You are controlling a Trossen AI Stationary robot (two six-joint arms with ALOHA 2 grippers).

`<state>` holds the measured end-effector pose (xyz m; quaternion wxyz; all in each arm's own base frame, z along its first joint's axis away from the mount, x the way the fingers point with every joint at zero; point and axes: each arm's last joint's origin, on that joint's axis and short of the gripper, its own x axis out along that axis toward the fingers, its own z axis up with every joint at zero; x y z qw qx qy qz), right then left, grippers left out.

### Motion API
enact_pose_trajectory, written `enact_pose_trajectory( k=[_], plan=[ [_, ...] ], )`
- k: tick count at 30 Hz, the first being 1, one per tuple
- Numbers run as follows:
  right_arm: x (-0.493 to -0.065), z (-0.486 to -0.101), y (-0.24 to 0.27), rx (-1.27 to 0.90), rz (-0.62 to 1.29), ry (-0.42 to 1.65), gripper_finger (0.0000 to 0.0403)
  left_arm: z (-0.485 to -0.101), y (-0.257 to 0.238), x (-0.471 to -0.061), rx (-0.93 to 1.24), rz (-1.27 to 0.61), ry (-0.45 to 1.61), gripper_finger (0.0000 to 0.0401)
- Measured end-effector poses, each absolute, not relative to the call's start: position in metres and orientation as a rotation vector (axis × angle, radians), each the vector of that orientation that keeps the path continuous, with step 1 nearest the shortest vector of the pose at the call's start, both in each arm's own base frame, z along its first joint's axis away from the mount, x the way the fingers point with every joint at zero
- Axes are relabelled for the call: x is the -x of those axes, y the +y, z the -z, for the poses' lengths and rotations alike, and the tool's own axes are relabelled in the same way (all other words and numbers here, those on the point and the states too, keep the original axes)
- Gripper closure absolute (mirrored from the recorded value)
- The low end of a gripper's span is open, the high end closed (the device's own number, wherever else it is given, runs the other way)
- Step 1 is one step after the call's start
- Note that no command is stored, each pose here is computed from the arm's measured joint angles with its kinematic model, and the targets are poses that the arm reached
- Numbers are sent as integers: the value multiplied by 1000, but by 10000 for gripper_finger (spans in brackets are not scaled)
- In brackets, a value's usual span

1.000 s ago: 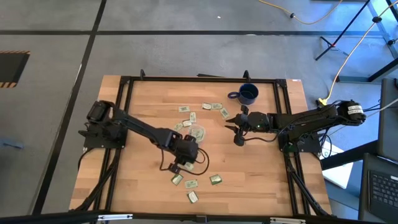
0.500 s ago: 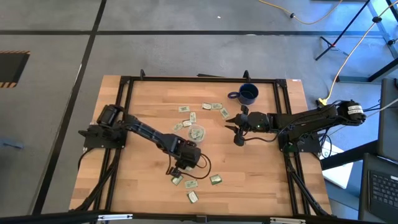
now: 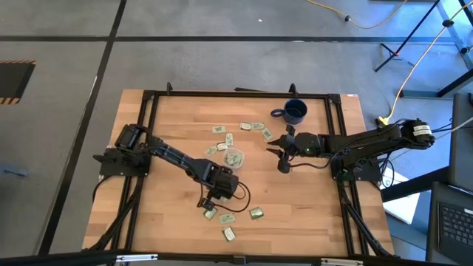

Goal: Pick and place Stevia / Truvia into bins
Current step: Put the light green stevia packet into the container

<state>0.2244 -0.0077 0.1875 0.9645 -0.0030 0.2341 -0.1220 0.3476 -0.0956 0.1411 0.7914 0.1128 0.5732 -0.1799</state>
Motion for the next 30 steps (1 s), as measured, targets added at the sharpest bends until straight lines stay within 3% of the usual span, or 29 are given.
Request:
enact_pose_trajectory(
  k=[9, 15, 30],
  plan=[
    [-225, -188, -8, 4, 248, 468, 285, -196, -83, -335, -282, 303, 1110, 388],
    [-224, -188, -7, -40, 254, 467, 285, -231, -56, -336, -382, 13, 946, 391],
    [-224, -186, -6, -40, 240, 485, 285, -203, 12, -355, -282, -50, 1023, 387]
  ],
)
